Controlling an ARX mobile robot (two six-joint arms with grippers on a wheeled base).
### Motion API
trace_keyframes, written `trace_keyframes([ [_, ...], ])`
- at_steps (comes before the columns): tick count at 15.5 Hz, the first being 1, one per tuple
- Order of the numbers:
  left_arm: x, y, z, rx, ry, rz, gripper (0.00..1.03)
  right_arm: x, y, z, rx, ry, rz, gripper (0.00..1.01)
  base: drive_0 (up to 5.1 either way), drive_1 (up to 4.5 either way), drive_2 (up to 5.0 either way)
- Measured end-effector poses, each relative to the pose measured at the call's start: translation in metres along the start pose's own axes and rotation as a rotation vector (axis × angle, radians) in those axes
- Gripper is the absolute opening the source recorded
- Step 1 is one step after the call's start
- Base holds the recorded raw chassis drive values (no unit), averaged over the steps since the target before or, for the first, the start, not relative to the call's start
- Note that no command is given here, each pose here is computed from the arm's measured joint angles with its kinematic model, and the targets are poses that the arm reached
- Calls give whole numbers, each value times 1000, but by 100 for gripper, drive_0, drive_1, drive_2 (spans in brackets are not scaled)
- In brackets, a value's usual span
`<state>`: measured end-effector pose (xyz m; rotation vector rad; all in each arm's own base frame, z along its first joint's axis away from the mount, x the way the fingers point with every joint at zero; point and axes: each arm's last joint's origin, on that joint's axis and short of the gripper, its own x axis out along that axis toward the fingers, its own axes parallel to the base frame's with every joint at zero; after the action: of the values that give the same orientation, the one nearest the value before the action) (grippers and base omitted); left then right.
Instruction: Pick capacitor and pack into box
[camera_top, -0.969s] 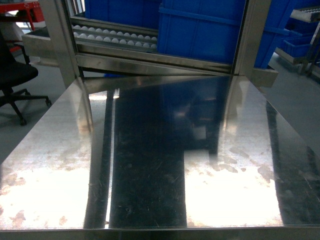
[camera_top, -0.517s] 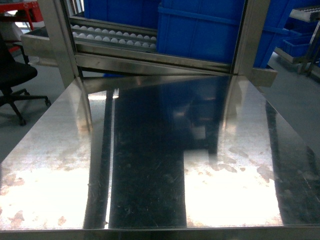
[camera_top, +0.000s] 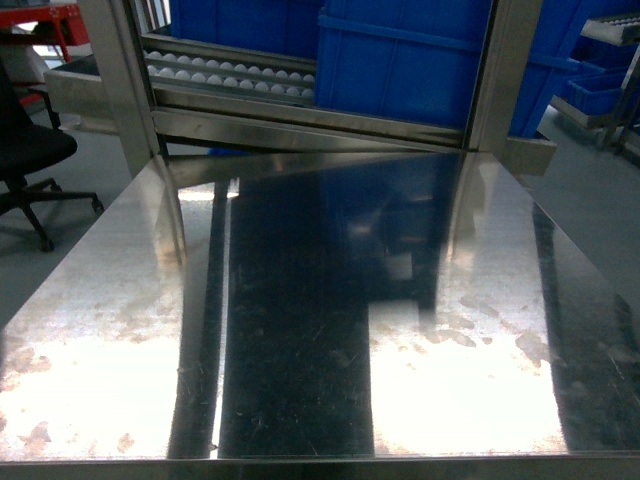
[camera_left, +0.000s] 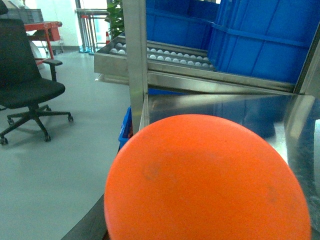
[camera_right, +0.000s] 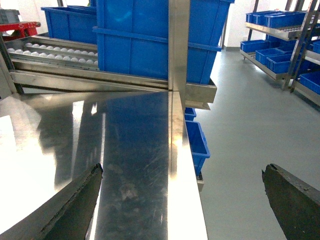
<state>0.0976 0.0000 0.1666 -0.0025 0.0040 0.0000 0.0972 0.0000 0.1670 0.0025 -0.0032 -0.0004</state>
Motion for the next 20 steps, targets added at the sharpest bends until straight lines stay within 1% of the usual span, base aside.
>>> trace_keyframes([
  [20,0,0,0,0,-3,0,44,0,0,0,0,-2,0,98,0,0,0],
])
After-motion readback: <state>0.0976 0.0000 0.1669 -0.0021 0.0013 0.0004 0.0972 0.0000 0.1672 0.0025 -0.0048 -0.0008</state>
